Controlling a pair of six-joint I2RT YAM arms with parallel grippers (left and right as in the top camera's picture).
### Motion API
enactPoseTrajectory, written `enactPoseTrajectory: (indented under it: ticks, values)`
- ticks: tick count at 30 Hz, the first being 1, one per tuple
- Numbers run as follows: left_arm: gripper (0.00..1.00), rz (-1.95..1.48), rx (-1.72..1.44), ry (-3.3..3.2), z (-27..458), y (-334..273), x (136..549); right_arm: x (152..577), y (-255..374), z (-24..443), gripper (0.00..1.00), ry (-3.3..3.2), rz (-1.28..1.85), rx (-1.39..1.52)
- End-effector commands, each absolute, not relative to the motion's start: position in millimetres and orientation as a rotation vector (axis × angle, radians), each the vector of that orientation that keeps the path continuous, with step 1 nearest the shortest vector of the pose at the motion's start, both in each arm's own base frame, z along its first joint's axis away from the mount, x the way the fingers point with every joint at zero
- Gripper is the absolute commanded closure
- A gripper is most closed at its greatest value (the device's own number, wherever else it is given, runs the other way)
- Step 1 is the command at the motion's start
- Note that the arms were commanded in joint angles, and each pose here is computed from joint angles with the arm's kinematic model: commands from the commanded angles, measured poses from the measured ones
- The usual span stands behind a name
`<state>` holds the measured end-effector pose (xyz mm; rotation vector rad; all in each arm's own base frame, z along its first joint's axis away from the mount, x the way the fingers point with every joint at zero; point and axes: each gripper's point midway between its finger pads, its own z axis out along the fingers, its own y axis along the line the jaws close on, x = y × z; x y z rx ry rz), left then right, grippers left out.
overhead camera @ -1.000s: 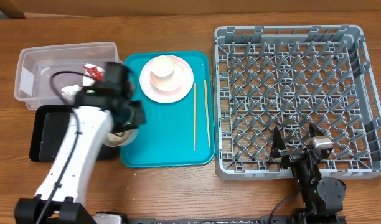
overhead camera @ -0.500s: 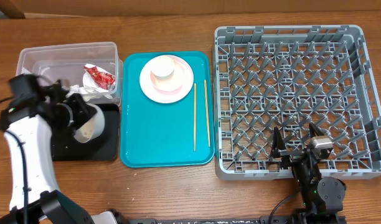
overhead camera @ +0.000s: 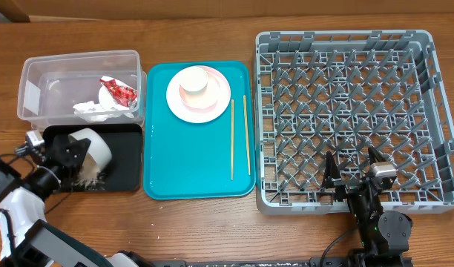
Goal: Sort waste into correct bins and load items into the dishwasher
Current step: 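Carry the bowl over the black tray and tip the rice out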
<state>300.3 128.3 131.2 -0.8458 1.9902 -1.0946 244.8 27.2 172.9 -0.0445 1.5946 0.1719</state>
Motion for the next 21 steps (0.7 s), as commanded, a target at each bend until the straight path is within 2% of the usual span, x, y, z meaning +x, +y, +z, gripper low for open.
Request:
enactPoseTrajectory:
  ticks: [1, 8, 21]
  values:
    - [0.96, -1.263, -0.695, 1.838, 153.0, 114.8, 295.0, 244.8, 28.1, 170.9, 0.0, 1.591, 0.172, -0.051]
    - [0.96, -1.336, -0.538, 1.748, 177.4, 108.4, 294.9, 244.8, 28.1, 170.9, 0.0, 1.591, 0.172, -0.051]
    - [0.96, -1.388, -0.537, 1.677, 188.9, 114.9, 286.6, 244.8, 28.1, 170.9, 0.0, 1.591, 0.172, -0.051]
